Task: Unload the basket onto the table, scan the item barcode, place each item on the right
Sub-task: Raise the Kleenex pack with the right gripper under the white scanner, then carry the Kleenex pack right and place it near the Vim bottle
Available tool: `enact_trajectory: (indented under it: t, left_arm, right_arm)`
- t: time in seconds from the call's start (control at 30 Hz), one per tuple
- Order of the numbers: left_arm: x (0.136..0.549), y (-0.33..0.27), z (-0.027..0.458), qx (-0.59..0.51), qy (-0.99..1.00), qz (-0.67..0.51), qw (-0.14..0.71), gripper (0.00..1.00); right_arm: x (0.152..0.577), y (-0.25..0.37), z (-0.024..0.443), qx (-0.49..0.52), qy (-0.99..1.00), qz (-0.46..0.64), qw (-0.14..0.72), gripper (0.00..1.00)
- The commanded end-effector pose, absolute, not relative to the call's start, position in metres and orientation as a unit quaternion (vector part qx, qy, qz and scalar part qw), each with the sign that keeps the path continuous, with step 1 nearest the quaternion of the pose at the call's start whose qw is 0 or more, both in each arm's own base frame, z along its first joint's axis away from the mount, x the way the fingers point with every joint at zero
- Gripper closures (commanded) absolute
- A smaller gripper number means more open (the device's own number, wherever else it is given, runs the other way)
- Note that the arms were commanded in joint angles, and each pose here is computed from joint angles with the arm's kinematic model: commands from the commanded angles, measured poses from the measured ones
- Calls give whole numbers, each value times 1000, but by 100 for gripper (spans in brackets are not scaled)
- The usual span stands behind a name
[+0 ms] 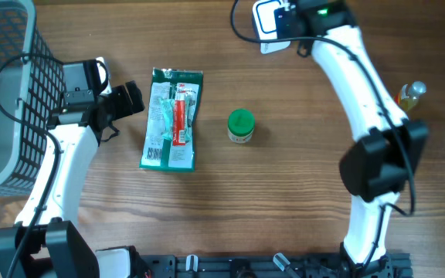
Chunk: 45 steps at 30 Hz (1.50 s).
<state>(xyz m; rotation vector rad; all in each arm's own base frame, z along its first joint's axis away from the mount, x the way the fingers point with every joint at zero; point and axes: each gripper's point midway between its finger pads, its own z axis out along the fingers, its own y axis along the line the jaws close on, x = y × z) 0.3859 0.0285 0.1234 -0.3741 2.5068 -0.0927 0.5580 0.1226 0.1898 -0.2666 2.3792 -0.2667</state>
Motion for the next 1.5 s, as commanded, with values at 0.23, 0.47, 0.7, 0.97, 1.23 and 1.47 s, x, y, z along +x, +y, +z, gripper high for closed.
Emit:
enact_trajectory:
  t: [0.23, 0.47, 0.7, 0.97, 1.23, 1.47]
  left_arm:
    - [388, 29, 127, -134, 943, -37, 303, 0]
    - [388, 29, 127, -134, 943, -38, 303, 0]
    - [388, 29, 127, -134, 943, -37, 303, 0]
    - [388, 29, 127, -134, 943, -38, 303, 0]
    - [388, 29, 127, -134, 943, -37, 303, 0]
    - [388, 29, 127, -134, 943, -38, 303, 0]
  right_arm:
    - [618, 134, 143, -238, 850, -267, 388, 96]
    - [630, 144, 147, -270, 824, -287, 407, 96]
    - [628, 147, 125, -302, 820, -302, 382, 96]
    - [627, 143, 115, -312, 819, -316, 364, 96]
    - [597, 129, 225, -223, 829, -294, 420, 95]
    - [462, 119, 206, -113, 965, -56, 229, 96]
